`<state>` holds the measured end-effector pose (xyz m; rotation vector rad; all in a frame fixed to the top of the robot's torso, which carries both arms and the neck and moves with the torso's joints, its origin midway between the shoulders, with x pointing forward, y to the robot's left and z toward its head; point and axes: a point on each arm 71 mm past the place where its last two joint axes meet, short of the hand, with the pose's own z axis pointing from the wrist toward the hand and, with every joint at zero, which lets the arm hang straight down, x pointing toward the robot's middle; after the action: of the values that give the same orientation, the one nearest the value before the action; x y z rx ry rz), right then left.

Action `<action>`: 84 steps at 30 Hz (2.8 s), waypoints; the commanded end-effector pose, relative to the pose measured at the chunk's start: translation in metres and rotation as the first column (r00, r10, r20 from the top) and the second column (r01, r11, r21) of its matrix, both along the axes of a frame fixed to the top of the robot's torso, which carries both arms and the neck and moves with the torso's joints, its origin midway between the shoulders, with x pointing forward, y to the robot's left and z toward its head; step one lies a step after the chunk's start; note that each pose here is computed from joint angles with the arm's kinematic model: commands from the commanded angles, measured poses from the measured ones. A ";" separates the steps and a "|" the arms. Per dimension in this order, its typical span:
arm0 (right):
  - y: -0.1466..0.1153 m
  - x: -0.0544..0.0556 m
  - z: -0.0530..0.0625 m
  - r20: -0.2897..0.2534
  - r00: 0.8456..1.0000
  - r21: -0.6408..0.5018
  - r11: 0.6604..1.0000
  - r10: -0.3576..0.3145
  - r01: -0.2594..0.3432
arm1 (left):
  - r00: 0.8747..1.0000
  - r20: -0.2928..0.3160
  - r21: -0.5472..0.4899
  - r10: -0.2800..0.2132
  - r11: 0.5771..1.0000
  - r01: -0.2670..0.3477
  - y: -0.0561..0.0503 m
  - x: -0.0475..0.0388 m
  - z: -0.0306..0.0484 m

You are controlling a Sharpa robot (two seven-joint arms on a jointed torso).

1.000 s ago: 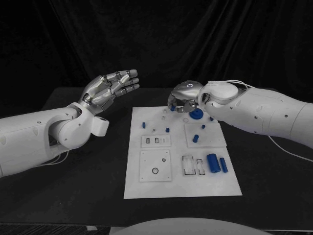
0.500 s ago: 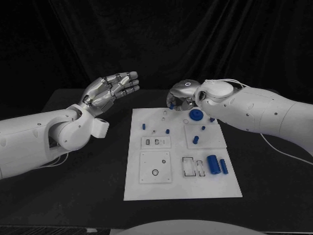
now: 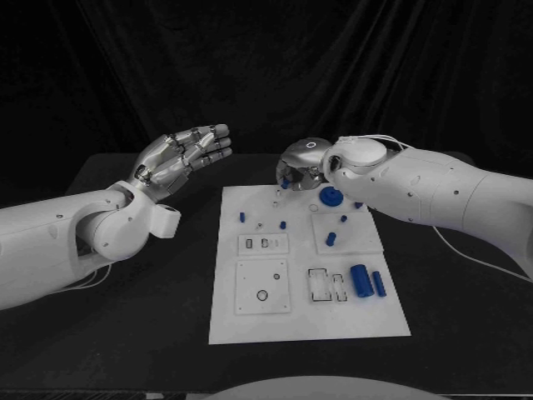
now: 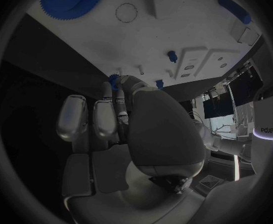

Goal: Assemble the parts on the task board

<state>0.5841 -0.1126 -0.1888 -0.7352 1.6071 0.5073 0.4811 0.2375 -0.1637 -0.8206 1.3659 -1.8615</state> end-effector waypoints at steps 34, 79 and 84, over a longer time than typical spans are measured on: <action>0.014 -0.002 -0.014 -0.055 0.998 -0.023 1.000 0.002 -0.003 | 0.998 0.053 -0.029 0.036 0.999 -0.034 0.006 -0.0037 0.0059; -0.030 -0.010 0.024 0.082 0.996 0.201 0.978 0.043 -0.058 | 0.998 0.039 -0.017 0.043 0.999 -0.042 0.014 -0.0030 0.0044; -0.059 -0.016 0.037 0.058 0.998 0.232 0.973 0.003 -0.016 | 0.998 0.037 -0.013 0.052 0.999 -0.052 0.017 -0.0033 0.0042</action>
<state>0.5694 -0.1721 -0.1553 -0.6258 1.4940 0.6152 0.4784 0.2551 -0.1631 -0.8372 1.3436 -1.8109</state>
